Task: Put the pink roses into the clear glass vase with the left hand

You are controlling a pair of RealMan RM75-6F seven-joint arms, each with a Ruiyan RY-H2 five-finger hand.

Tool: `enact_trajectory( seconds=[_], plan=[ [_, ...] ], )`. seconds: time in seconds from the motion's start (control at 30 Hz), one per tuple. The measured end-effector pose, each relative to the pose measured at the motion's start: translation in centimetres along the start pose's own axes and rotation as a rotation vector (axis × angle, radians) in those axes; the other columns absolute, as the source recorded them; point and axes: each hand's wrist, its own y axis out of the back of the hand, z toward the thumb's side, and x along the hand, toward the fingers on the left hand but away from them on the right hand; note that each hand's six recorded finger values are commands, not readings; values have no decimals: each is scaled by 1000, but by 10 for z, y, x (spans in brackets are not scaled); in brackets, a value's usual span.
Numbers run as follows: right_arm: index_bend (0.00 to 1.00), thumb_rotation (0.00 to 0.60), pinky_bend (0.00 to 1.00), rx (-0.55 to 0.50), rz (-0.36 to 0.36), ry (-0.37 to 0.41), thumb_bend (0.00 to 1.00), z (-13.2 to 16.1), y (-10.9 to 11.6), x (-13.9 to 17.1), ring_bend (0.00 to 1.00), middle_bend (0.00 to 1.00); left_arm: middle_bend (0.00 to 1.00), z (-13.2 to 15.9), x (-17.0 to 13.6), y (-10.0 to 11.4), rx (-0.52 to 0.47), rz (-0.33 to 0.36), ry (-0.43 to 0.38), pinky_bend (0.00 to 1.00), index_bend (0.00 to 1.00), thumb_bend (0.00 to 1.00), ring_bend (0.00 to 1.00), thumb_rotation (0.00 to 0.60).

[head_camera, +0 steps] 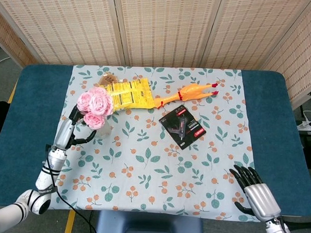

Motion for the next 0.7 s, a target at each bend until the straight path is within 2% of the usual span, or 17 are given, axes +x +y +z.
enact_trajectory(
  seconds=[0.27, 0.37, 0.53, 0.7],
  plan=[
    [0, 600, 0, 7, 18, 5, 145, 1, -3, 1, 0, 0, 0, -15, -32, 21, 260, -42, 54, 21, 0, 333, 0, 600],
    [0, 600, 0, 9, 32, 3, 145, 1, -5, 1, 0, 0, 0, -22, -60, 33, 350, -66, 113, 21, 0, 329, 0, 600],
    [0, 600, 0, 15, 28, 0, 144, 1, -4, 2, 0, 0, 0, -37, -127, 56, 495, -124, 256, 22, 0, 333, 0, 600],
    [0, 600, 0, 30, 30, -5, 145, 2, -6, 2, 0, 0, 0, -38, -164, 64, 677, -173, 323, 21, 0, 331, 0, 600]
  ],
)
